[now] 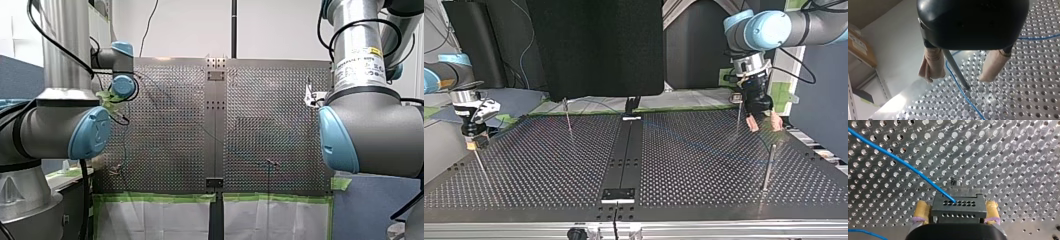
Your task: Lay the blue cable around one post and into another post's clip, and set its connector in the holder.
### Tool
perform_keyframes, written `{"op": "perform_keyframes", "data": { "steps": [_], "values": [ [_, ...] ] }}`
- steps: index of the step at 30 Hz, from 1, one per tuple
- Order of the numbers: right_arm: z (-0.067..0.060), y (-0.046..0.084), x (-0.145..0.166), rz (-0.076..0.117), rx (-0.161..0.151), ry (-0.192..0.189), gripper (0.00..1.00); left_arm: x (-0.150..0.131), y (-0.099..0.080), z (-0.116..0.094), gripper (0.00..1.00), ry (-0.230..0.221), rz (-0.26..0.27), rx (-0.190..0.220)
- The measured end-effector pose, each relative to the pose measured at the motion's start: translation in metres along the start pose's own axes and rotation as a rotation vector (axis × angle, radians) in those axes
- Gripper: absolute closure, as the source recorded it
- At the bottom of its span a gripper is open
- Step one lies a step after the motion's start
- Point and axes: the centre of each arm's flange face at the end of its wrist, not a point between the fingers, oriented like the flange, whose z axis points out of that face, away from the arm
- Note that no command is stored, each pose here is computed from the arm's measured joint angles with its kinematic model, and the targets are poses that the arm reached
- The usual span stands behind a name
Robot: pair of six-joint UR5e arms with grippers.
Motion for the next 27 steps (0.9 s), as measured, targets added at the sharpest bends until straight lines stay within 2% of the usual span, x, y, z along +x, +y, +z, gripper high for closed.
{"op": "perform_keyframes", "data": {
  "steps": [6, 11, 22, 27],
  "values": [
    [0.000, -0.001, 0.000, 0.001, -0.003, -0.001, 0.05, -0.019, -0.023, 0.001, 0.00, -0.039, 0.039, 0.007],
    [0.000, -0.002, 0.000, 0.001, -0.007, -0.002, 0.05, -0.028, -0.037, 0.008, 0.00, -0.051, 0.081, -0.001],
    [0.000, 0.001, 0.000, 0.001, -0.011, -0.002, 0.05, -0.055, -0.068, 0.018, 0.00, -0.118, 0.174, -0.048],
    [0.000, 0.001, 0.000, 0.001, -0.011, -0.002, 0.05, -0.070, -0.092, 0.016, 0.00, -0.132, 0.206, -0.031]
  ]
}}
